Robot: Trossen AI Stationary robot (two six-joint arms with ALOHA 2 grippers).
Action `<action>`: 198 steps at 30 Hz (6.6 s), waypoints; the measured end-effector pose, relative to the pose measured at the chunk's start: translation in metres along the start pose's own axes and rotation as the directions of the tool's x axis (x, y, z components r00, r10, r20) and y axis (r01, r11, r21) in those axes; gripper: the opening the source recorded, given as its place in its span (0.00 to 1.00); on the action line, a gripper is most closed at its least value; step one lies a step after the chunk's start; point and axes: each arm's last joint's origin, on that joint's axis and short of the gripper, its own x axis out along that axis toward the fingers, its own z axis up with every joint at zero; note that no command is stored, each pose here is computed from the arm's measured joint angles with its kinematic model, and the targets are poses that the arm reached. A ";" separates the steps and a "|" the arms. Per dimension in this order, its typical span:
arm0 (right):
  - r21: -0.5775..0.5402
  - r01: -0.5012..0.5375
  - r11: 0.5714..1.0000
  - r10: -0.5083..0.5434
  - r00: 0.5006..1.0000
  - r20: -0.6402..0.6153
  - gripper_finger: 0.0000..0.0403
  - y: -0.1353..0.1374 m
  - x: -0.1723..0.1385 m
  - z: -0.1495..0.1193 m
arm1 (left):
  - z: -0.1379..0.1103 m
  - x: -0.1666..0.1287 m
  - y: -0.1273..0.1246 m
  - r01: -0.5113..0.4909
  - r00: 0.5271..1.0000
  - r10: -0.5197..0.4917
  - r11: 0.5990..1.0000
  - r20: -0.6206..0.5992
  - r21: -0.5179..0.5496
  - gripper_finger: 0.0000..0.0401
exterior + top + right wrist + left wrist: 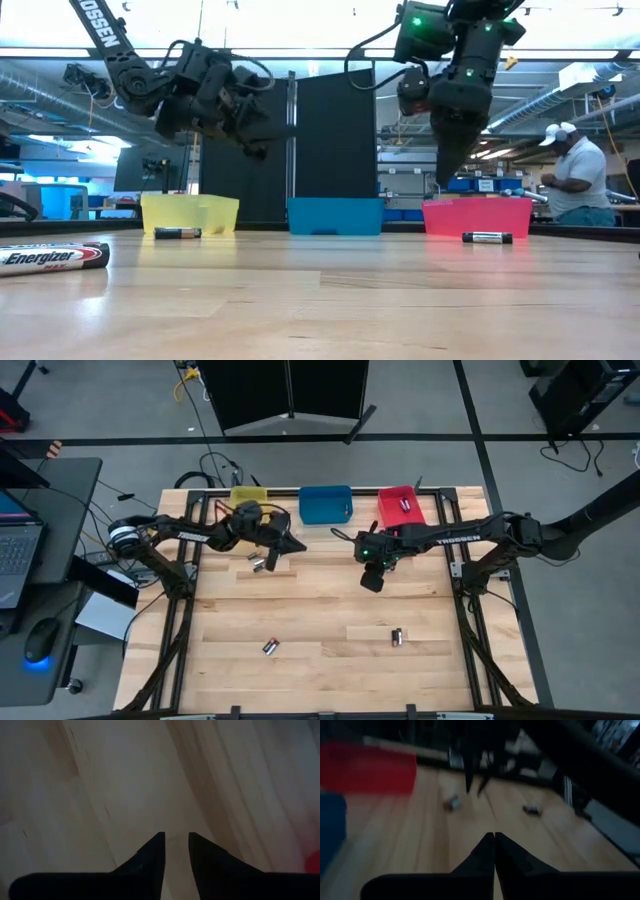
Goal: Sort batteries
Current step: Put the black battery into the yellow bin, then put the silver battery into the pink bin
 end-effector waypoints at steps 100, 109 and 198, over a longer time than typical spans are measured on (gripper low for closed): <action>-0.141 -0.054 0.989 0.067 0.994 0.089 0.06 0.021 0.026 -0.017 | -0.015 -0.097 0.085 -0.903 0.283 0.560 0.429 -0.779 -0.020 0.11; -0.141 -0.053 0.989 0.066 0.994 0.089 0.06 0.021 0.026 -0.017 | -0.018 -0.094 0.087 -0.882 0.330 0.520 0.467 -0.788 -0.061 0.16; 0.068 -0.041 0.997 0.042 0.999 -0.005 0.14 -0.018 0.034 0.018 | 0.013 -0.048 -0.029 -0.589 0.808 0.589 0.808 -0.033 -0.014 0.32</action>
